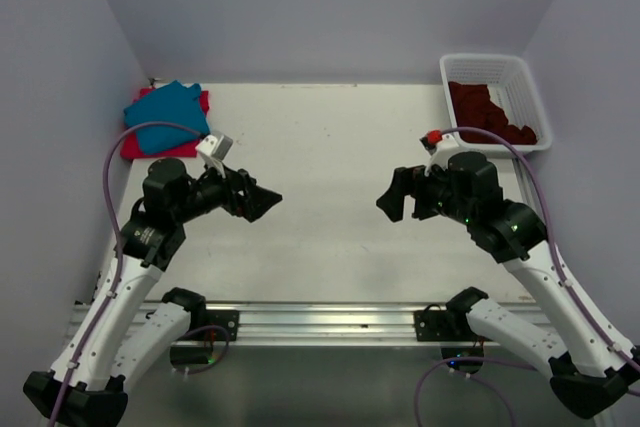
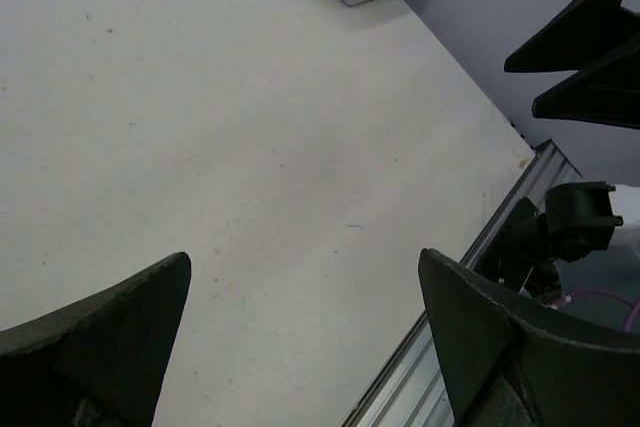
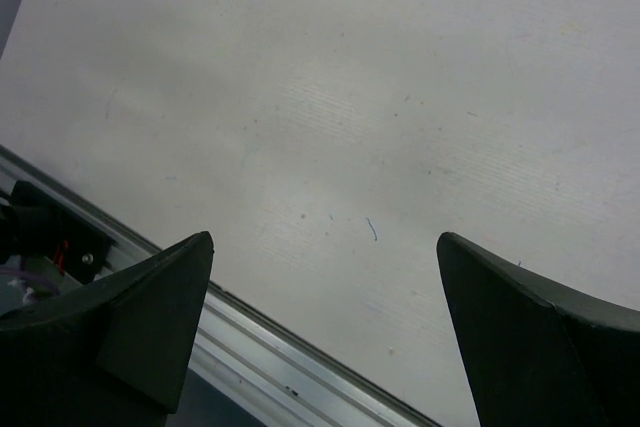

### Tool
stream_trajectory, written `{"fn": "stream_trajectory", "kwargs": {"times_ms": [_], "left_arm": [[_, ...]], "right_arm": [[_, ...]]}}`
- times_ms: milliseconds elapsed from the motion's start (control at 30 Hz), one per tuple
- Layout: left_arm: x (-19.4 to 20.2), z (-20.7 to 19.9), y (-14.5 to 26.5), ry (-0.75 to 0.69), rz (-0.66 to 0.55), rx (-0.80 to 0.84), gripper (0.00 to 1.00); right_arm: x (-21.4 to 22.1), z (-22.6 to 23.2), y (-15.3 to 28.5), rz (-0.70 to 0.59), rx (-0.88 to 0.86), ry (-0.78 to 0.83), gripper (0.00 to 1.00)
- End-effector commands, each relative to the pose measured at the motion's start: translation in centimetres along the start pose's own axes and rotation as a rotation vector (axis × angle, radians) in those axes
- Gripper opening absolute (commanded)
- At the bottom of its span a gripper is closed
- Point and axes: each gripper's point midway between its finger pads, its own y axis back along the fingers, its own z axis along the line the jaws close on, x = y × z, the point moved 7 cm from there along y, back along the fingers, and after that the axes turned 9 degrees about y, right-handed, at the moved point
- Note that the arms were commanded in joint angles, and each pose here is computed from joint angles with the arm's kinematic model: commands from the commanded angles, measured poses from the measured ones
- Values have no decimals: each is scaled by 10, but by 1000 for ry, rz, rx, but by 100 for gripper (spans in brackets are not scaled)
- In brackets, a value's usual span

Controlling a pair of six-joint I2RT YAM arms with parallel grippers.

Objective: Fold and stack the t-shirts
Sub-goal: Neatly place the folded tshirt to the corner

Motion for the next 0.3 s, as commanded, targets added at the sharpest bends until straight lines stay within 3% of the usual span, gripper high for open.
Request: {"fn": "stream_trajectory", "kwargs": {"times_ms": [0, 267], "left_arm": [[-1, 3, -1, -24, -16, -16, 100], [2, 6, -9, -36, 9, 18, 100]], "right_arm": [[1, -5, 0, -7, 38, 22, 99], [3, -7, -8, 5, 49, 27, 99]]}}
